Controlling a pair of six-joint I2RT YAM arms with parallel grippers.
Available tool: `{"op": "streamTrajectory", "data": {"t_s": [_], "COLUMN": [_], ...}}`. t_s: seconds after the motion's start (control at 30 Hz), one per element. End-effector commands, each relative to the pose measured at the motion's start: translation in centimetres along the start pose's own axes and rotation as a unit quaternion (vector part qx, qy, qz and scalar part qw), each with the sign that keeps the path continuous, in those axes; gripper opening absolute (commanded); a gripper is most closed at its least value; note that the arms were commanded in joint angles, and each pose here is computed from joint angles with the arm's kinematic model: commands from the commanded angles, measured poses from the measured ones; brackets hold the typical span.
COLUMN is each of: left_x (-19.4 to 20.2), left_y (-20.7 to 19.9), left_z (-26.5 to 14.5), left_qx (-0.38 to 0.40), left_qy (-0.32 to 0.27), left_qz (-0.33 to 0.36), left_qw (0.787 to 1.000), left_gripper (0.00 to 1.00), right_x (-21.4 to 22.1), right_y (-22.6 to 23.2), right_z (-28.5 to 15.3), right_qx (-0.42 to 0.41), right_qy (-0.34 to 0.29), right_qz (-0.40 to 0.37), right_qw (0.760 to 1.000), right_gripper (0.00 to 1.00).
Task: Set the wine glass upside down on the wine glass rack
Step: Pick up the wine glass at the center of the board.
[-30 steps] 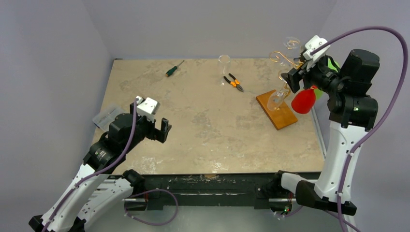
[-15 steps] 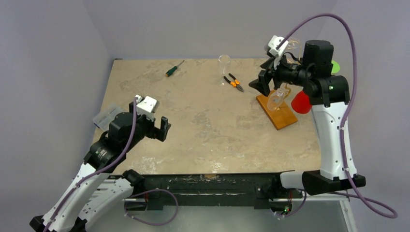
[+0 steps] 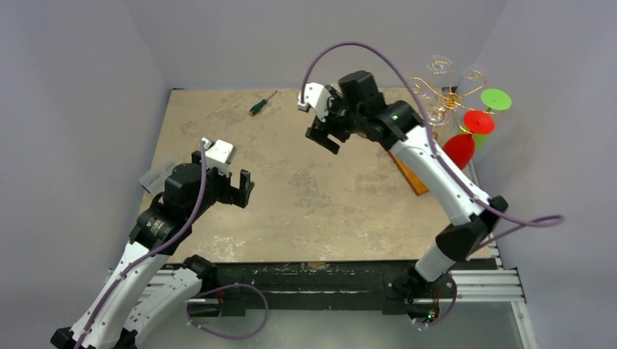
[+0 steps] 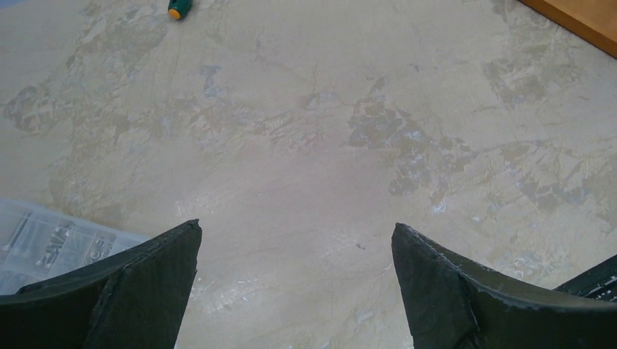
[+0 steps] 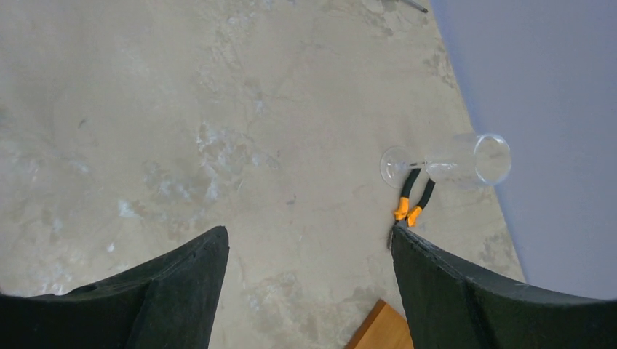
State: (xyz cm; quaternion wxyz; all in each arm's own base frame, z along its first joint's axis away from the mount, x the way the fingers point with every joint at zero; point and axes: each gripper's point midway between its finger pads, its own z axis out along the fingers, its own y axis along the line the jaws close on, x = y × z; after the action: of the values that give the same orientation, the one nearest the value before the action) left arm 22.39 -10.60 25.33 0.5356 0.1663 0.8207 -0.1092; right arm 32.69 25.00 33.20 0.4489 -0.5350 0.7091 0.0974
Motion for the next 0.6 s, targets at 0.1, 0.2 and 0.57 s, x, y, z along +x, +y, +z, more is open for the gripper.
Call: {"op": "streamTrajectory", "data": {"t_s": [0.1,0.2,0.57], "left_x": [-1.0,-1.3,-1.2], "left_y": [0.4,0.5,1.2], "left_z": [0.5,0.5,0.9], "left_qx": [0.004,0.013,0.008], "left_qy": [-0.022,-0.026,-0.022], "left_qz": [-0.015,-0.028,-0.043], "left_qw": [1.000,0.999,0.999], "left_gripper": [1.00,0.99,0.98], "right_x": [-1.3,-1.7,2.5], "right_y": [-7.2,-8.8,-15.9], "right_z": [8.2,11.3,14.1], "right_qx": [0.177,0.212,0.295], "right_qy": [0.036,0.024,0.036], "right_qz": [0.058,0.114,0.214], "right_qw": [0.982,0.970,0.931], "right_gripper": [0.75,0.73,0.49]}}
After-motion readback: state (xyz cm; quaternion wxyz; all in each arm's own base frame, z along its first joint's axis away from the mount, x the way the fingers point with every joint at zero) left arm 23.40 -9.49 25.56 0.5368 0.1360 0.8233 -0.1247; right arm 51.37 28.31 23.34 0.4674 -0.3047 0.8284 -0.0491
